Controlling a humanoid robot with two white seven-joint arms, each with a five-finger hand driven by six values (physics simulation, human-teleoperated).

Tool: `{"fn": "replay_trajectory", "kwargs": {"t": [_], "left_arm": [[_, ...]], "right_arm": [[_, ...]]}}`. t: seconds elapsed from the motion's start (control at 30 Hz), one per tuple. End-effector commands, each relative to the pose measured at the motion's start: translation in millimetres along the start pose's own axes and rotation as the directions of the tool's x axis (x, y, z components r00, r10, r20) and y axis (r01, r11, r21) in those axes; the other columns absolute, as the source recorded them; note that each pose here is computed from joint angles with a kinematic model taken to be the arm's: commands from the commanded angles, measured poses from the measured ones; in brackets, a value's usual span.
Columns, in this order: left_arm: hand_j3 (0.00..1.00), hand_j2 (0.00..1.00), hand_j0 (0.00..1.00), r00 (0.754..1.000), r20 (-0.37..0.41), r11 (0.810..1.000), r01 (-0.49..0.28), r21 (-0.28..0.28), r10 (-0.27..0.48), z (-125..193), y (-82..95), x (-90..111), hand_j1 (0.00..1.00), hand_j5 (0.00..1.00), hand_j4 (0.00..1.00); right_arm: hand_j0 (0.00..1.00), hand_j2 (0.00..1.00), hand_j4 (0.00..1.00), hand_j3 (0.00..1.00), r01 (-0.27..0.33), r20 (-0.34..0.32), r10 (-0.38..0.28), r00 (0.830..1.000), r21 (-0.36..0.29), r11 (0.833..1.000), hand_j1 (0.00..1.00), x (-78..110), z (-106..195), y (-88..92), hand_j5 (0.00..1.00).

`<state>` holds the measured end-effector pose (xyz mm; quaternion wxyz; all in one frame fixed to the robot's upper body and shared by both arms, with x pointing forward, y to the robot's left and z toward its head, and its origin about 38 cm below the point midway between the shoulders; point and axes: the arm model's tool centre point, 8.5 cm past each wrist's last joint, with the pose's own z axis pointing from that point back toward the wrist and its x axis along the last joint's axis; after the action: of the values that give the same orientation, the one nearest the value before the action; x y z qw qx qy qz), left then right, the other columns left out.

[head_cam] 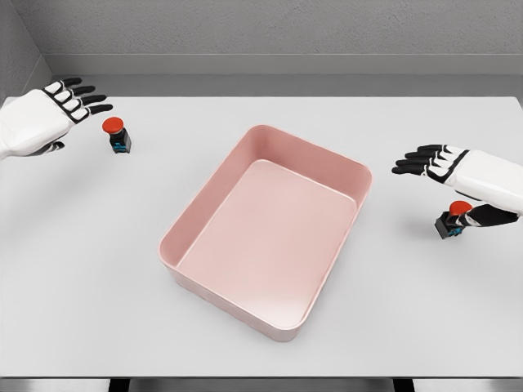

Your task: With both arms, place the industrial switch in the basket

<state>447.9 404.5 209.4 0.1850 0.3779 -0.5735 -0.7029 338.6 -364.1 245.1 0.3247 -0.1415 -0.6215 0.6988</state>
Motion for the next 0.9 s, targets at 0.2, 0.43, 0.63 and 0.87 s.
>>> {"fn": "replay_trajectory", "kwargs": {"t": [0.2,0.43,0.63,0.87], "left_arm": [[1.00,1.00,1.00,0.999,-0.019,1.000,-0.027,-0.007,0.027,-5.6,-10.9,-0.1,1.00,1.00,1.00],[1.00,1.00,1.00,0.993,-0.093,0.985,-0.085,-0.152,0.071,-29.9,-33.7,-13.8,1.00,1.00,1.00],[1.00,1.00,1.00,0.991,-0.103,0.957,-0.109,-0.267,0.084,-56.2,-39.2,-15.8,1.00,1.00,1.00],[1.00,1.00,1.00,0.993,-0.083,0.963,-0.103,-0.247,0.085,-88.5,-26.7,-10.9,1.00,1.00,1.00]], "right_arm": [[1.00,1.00,1.00,1.00,-0.009,-0.009,0.009,1.000,0.007,1.000,1.00,-1.3,2.7,-2.3,1.00],[1.00,1.00,1.00,1.00,0.042,-0.157,-0.021,0.987,0.132,0.990,1.00,-16.6,5.7,7.7,1.00],[1.00,1.00,1.00,1.00,0.048,-0.158,-0.025,0.987,0.144,0.988,1.00,-16.3,6.8,11.1,1.00],[1.00,1.00,1.00,1.00,0.129,-0.285,-0.068,0.956,0.203,0.971,1.00,-28.9,10.3,12.9,1.00]]}}
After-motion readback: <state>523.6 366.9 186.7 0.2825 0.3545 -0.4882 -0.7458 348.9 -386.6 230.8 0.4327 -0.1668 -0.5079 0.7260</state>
